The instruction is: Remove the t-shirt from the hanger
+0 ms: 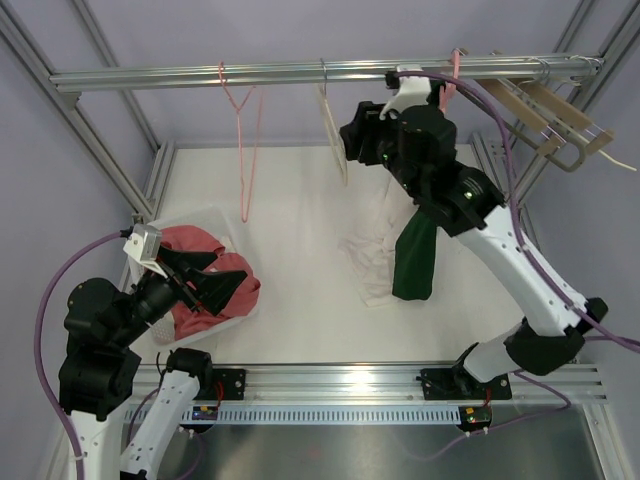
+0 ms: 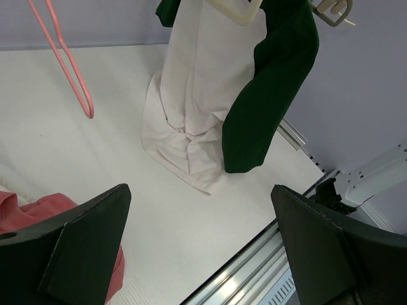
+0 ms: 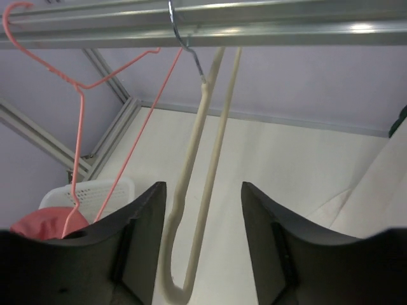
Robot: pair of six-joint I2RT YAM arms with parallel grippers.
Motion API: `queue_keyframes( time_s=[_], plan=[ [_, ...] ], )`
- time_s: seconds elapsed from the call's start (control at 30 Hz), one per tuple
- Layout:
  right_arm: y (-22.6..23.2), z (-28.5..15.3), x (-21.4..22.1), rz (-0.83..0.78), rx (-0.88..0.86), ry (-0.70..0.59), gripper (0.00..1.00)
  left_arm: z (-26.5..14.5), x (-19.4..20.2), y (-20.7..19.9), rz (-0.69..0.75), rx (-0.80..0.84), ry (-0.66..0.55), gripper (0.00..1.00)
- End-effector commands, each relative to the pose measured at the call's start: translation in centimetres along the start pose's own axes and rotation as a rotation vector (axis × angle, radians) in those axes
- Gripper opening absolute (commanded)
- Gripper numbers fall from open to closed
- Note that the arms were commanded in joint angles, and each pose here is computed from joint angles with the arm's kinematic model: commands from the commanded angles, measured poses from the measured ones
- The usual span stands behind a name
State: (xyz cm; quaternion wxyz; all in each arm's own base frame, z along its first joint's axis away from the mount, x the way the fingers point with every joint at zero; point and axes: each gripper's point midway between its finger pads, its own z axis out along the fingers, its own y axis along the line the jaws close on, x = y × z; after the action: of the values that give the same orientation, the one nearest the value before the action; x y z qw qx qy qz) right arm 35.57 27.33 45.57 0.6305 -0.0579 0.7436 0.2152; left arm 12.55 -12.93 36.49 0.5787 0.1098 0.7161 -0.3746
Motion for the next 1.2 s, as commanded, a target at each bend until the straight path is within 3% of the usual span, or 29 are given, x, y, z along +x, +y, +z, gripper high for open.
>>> queue_keyframes(
  time_s=[0.0, 0.1, 0.27, 0.43, 0.53, 0.67, 0.77, 0.9, 1.17],
  plan=[
    [-3.0, -4.0, -3.3, 0.009, 0.022, -0.056, 0.53, -0.1, -0.9, -1.3, 0.005, 0.051, -0.007, 0.99],
    [-6.6, -6.0, -5.0, 0.007, 0.109, -0.065, 0.44, -0.3, -1.1, -1.8, 0.010, 0.070, -0.008, 0.99],
    [-11.5, -7.4, -4.4, -0.017, 0.235, 0.010, 0.42, -0.6, -1.7, -2.7, 0.018, 0.103, -0.012, 0.99],
    [-14.8, -5.9, -1.9, -0.025, 0.255, 0.159, 0.51, -0.3, -1.0, -2.3, 0.010, 0.102, 0.009, 0.99],
    [-17.1, -5.6, -2.2, -0.035, 0.338, 0.153, 0.57, -0.3, -0.5, -2.4, 0.007, 0.113, 0.019, 0.99],
    [-18.7, -5.0, -2.6, -0.027, 0.363, 0.147, 0.56, -0.4, 0.0, -2.3, 0.004, 0.116, 0.024, 0.99],
    [-19.1, -4.0, -2.2, -0.038, 0.372, 0.165, 0.48, -0.2, 0.2, -2.1, 0.001, 0.114, 0.032, 0.99],
    [-20.8, -2.4, -1.8, -0.081, 0.441, 0.196, 0.44, -0.1, 0.5, -1.9, -0.005, 0.113, 0.039, 0.99],
    [-20.6, -1.0, -1.7, -0.079, 0.416, 0.198, 0.26, 0.3, 1.1, -1.4, -0.012, 0.103, 0.058, 0.99]
  ],
)
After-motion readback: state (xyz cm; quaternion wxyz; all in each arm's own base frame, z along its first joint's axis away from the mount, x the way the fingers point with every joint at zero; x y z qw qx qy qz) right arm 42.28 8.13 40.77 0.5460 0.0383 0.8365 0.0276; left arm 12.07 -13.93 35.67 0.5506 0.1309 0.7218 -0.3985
